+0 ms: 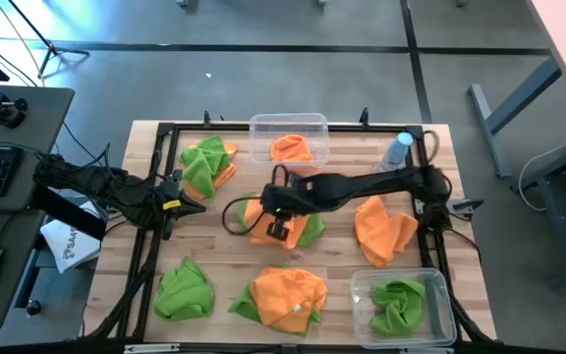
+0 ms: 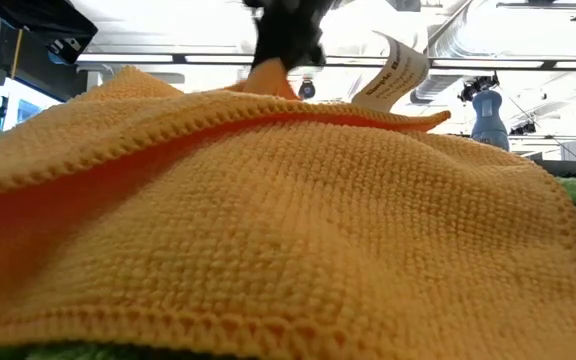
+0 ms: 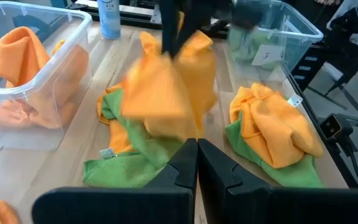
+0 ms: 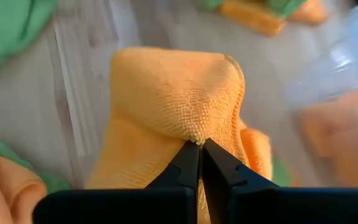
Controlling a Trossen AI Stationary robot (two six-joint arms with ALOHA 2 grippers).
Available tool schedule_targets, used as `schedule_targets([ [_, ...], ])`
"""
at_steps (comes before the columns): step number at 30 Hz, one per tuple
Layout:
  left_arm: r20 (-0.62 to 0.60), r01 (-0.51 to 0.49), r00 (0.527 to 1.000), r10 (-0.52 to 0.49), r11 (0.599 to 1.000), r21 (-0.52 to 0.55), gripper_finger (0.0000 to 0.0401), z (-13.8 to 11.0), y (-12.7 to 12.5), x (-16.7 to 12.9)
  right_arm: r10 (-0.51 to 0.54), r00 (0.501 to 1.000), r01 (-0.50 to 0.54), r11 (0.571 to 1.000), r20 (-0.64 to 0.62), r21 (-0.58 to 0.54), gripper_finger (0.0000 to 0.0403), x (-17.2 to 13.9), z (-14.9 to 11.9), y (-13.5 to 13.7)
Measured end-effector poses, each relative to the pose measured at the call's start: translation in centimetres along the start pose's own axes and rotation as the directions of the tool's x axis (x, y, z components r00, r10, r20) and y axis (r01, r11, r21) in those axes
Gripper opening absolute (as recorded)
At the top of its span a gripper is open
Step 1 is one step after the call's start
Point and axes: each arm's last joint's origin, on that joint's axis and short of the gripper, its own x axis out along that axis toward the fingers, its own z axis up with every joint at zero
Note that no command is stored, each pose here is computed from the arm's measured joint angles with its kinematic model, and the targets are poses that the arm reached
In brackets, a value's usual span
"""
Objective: Sort microfiber towel by color & place in baskets
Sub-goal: Put the orange microfiber towel into the top transparent bin
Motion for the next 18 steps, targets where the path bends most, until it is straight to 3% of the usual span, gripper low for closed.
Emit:
schedule_targets([
  [8, 0.0, -0.003, 1.0, 0.003, 1.0, 0.001, 0.0, 0.0, 0.0, 0.0, -0.104, 0.987, 0.104, 0.995, 0.123, 0.006, 0.0001, -7.4, 0.4, -2.6],
  [18, 0.003, -0.015, 1.0, 0.015, 1.0, -0.025, 0.0, 0.0, 0.0, 0.0, -0.18, 0.97, 0.183, 0.983, 0.16, 0.001, 0.0, -13.2, -0.5, -6.1],
])
